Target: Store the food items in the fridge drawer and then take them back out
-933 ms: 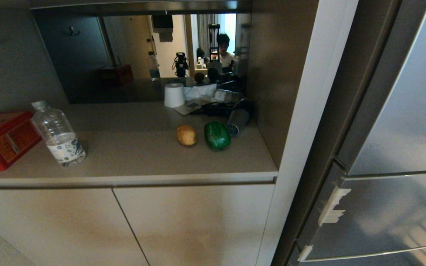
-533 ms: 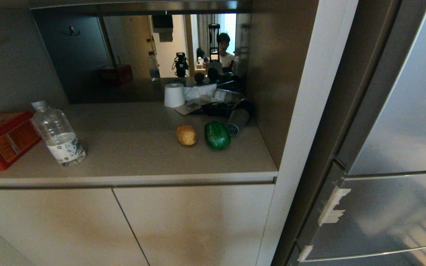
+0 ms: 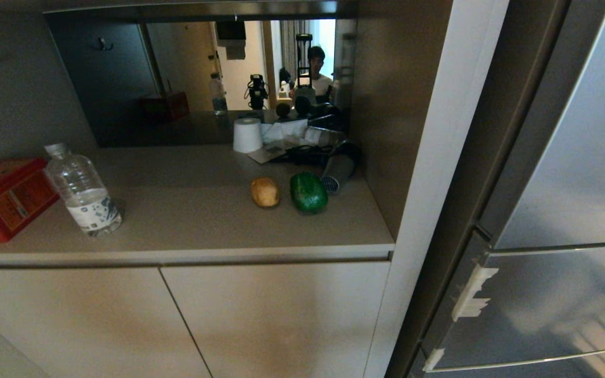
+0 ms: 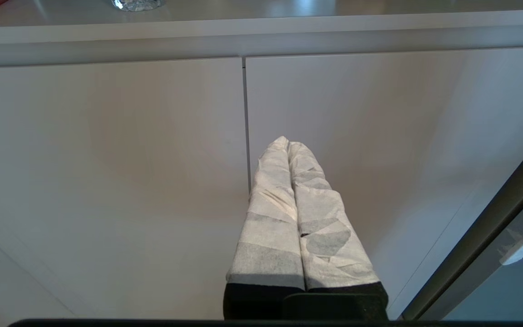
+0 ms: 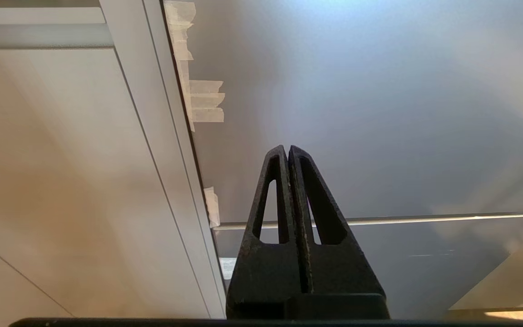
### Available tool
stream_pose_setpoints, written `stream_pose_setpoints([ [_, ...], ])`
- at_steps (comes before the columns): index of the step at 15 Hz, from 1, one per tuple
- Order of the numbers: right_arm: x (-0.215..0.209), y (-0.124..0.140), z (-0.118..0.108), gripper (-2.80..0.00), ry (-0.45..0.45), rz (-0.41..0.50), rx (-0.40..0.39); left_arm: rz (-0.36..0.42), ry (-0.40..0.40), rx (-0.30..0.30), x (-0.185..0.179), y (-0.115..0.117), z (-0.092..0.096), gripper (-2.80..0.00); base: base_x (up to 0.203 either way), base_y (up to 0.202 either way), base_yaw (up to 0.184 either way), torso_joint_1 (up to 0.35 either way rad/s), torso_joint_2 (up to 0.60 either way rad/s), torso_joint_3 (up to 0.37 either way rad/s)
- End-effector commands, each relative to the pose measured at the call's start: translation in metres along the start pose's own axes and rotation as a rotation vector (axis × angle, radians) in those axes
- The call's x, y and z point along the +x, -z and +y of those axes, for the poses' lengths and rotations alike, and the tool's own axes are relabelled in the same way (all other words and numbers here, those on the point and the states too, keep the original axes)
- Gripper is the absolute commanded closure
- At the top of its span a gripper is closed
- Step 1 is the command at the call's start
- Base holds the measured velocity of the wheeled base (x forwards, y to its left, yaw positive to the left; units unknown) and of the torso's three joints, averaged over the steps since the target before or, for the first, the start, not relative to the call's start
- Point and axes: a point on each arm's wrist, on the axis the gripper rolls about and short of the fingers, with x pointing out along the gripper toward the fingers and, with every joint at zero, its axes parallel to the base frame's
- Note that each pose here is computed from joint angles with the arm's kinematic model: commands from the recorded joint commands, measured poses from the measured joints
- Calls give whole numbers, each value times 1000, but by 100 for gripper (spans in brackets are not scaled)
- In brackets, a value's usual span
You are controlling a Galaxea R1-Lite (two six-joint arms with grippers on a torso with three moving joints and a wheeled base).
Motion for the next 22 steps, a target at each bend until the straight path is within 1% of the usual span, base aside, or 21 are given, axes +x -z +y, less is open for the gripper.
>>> stream_pose_setpoints([
  [1, 0, 0, 0, 0, 0, 1, 0, 10, 0, 0, 1, 3, 0, 0, 0, 0, 0, 0, 0, 0],
  [5, 0, 0, 0, 0, 0, 1, 0, 10, 0, 0, 1, 3, 0, 0, 1, 1, -17, -1, 2, 0],
  [16, 0, 0, 0, 0, 1, 1, 0, 11, 1, 0, 1, 3, 0, 0, 1, 7, -166, 4, 3, 2],
  [22, 0, 0, 0, 0, 0, 1, 1, 10, 0, 0, 1, 3, 0, 0, 0, 1, -13, -10, 22, 13],
])
